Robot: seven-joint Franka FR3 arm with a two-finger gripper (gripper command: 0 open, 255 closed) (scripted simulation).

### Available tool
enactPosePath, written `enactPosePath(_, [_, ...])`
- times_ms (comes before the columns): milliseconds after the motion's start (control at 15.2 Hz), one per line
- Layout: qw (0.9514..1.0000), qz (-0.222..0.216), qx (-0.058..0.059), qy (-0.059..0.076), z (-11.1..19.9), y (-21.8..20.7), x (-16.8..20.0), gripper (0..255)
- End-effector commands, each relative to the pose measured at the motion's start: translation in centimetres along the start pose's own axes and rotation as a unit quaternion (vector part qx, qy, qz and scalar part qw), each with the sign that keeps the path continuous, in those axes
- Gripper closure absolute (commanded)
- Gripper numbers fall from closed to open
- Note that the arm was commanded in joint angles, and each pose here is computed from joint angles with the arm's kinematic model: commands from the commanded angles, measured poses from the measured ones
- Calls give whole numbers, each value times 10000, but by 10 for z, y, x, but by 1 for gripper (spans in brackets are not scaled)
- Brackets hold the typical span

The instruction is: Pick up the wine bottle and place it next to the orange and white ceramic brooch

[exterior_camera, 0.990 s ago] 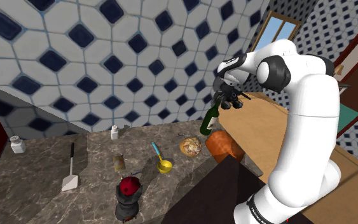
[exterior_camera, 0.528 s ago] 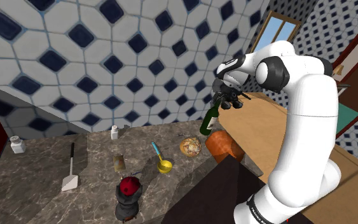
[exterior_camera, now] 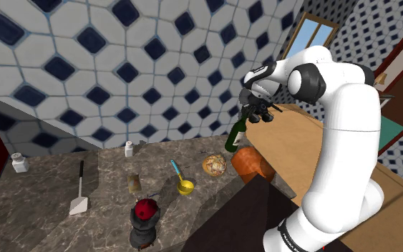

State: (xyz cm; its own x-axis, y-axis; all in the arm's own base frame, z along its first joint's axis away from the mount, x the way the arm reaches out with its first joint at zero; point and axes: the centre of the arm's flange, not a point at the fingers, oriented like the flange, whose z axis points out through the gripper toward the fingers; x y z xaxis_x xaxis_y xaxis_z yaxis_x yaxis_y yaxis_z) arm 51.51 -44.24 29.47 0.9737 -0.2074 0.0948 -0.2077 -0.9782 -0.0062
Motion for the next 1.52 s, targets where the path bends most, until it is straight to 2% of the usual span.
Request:
enactPosePath(0, [10000, -1, 1, -2, 0, 0, 0, 255])
enactPosePath(132, [10000, -1, 1, -2, 0, 0, 0, 255])
enactPosePath(1056, [10000, -1, 1, -2, -70, -1, 7, 255])
enactPosePath(1452, [10000, -1, 1, -2, -69, -79, 17, 255])
